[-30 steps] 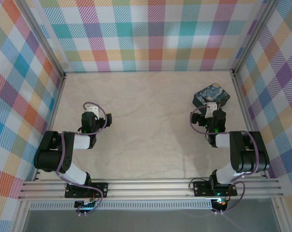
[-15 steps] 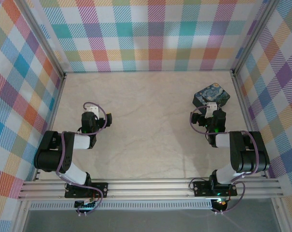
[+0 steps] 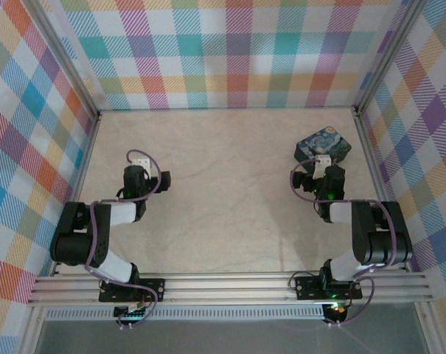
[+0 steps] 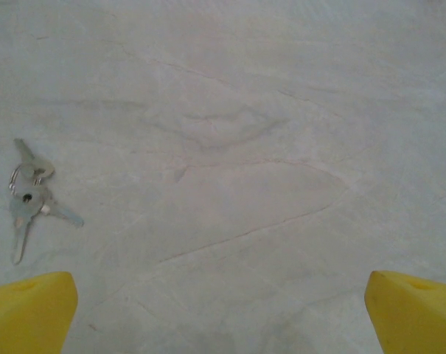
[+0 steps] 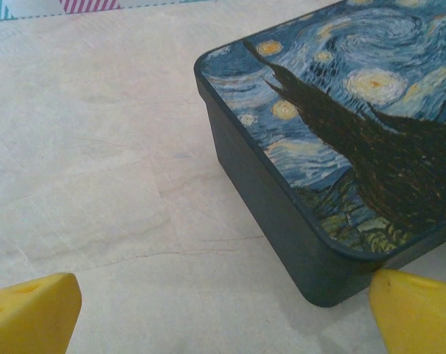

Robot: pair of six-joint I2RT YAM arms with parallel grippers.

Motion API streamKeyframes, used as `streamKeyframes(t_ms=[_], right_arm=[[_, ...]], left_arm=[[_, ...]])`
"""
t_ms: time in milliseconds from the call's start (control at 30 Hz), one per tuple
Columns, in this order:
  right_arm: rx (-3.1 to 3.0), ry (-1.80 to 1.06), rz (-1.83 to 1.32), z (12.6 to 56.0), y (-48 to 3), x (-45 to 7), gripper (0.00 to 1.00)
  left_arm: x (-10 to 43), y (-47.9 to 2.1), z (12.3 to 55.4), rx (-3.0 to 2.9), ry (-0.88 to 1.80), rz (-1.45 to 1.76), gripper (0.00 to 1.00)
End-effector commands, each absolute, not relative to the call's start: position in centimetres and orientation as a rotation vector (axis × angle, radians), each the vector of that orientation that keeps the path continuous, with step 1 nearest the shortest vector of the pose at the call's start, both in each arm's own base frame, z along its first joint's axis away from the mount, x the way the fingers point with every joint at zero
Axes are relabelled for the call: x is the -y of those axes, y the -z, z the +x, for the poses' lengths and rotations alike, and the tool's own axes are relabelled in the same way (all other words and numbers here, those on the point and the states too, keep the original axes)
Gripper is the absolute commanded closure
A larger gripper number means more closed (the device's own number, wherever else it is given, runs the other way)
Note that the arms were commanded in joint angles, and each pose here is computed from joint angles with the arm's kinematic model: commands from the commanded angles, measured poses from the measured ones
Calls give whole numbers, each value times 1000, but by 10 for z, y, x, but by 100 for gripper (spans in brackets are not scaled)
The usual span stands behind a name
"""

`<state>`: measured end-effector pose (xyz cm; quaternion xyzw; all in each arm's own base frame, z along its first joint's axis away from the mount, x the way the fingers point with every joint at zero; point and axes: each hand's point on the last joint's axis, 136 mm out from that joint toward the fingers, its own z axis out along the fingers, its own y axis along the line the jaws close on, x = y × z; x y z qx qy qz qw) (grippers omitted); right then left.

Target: Unlock a padlock with a key

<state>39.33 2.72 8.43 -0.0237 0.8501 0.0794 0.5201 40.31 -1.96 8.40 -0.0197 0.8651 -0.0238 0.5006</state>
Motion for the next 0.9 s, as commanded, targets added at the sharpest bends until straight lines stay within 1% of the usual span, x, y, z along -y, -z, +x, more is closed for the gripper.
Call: streamKeyframes(t_ms=[0, 133, 233, 300, 400, 500, 600, 733, 867], right_arm=[[-2024, -185, -45, 399, -121, -24, 0], [-2023, -188, 41, 400, -166, -13, 0], [-2123, -167, 156, 410, -181, 8, 1], [-2157, -180, 282, 418, -185, 27, 3], [-2206, -208, 451, 425, -180, 56, 7], [-2259, -223, 547, 433, -170, 76, 9], [-2301, -251, 625, 443, -155, 95, 9], [-2325, -372, 661, 458, -136, 102, 10], [-2369, -447, 644, 469, -120, 96, 14]], left_arm=[[26, -136, 409, -2046, 107, -1, 0], [10, -163, 410, -2117, 58, -131, 0], [-7, -170, 412, -2226, 39, -317, 0], [-10, -171, 416, -2250, 106, -374, 0], [-3, -177, 415, -2229, 185, -402, 0], [4, -183, 407, -2194, 243, -433, 0], [12, -178, 394, -2222, 187, -430, 0], [34, -171, 386, -2273, 182, -381, 0], [56, -164, 372, -2323, 197, -350, 1]])
